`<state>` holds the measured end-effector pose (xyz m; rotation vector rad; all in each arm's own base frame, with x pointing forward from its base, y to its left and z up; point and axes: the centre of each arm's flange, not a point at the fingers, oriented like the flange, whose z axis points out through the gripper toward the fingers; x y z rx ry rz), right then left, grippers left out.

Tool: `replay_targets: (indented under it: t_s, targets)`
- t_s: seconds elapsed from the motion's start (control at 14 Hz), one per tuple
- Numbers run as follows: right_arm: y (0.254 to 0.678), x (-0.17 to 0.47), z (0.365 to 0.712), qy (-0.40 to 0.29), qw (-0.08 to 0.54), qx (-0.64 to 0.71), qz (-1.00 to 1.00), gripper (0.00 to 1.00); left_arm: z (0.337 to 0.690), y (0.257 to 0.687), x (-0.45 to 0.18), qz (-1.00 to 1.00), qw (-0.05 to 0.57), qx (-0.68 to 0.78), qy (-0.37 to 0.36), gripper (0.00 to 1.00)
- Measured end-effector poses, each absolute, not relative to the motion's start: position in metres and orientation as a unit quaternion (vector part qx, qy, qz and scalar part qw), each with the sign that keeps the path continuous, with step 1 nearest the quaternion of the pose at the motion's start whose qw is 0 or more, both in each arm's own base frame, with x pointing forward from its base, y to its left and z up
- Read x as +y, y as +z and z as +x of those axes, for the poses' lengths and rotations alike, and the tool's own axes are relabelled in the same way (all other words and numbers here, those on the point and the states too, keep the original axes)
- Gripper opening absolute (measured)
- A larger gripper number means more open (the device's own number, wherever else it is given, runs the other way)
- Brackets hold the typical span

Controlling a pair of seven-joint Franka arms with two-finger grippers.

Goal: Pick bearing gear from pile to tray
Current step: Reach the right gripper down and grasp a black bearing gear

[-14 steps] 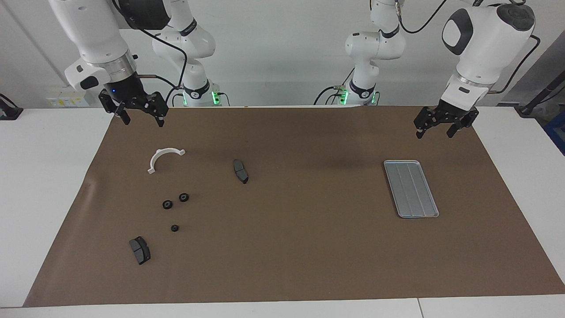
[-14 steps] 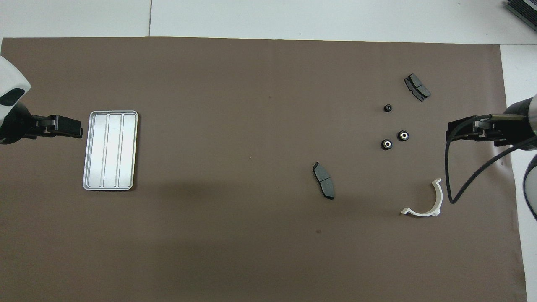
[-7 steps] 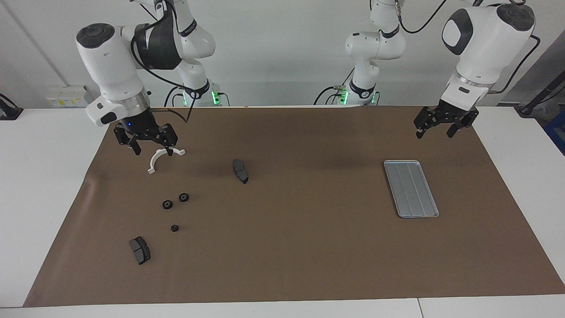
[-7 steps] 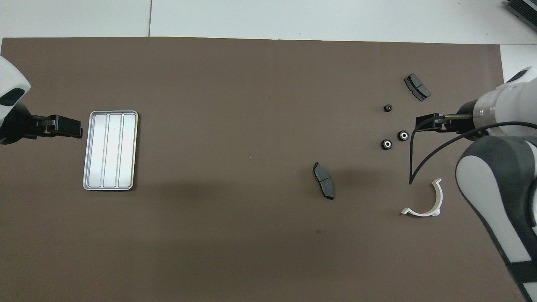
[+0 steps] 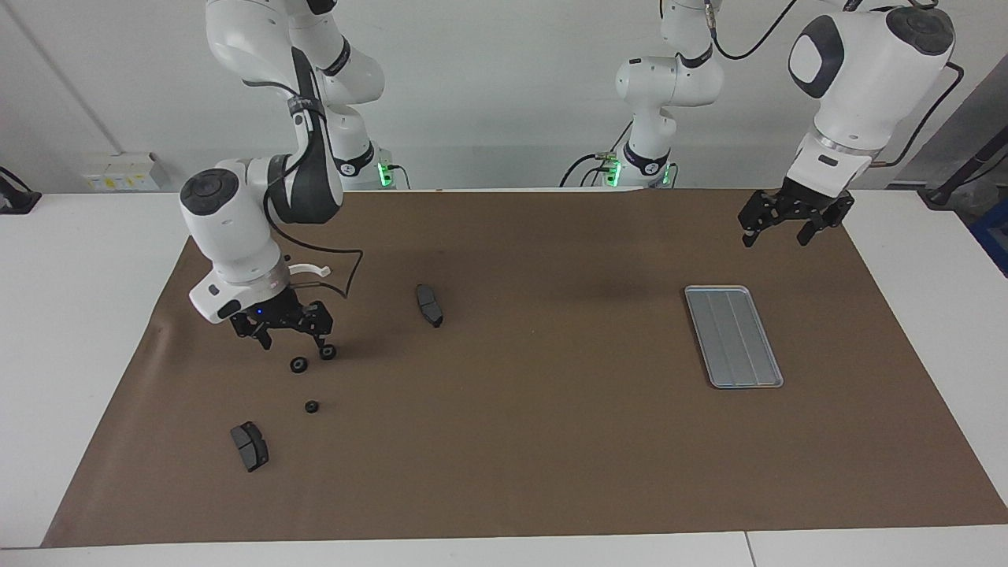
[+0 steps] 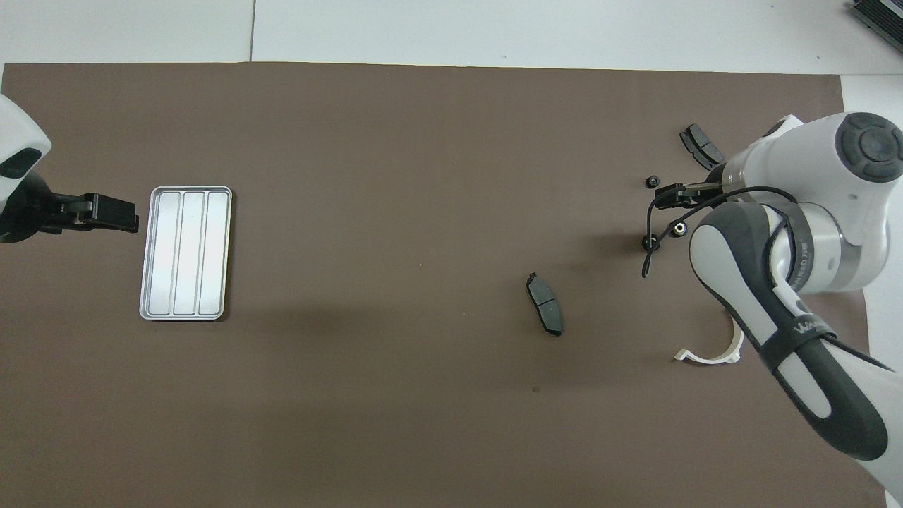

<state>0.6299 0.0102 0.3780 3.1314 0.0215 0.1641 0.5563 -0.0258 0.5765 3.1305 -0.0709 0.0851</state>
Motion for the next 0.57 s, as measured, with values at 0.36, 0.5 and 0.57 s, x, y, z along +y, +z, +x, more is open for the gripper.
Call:
replay_targets:
  t_s: [0.36, 0.5, 0.57]
  targets:
    - [0.335, -0.014, 0.629, 0.046, 0.006, 0.006, 0.999, 1.0, 0.556, 0.576, -0.026, 0.999, 0.005, -0.023, 0.027, 1.0]
    - [0.317, -0.017, 0.623, 0.044, 0.006, 0.003, 0.999, 1.0, 0.556, 0.576, -0.026, 0.999, 0.005, -0.023, 0.027, 1.0]
    - [0.308, -0.018, 0.619, 0.044, 0.007, 0.002, 0.999, 1.0, 0.556, 0.576, -0.026, 0.999, 0.005, -0.023, 0.027, 1.0]
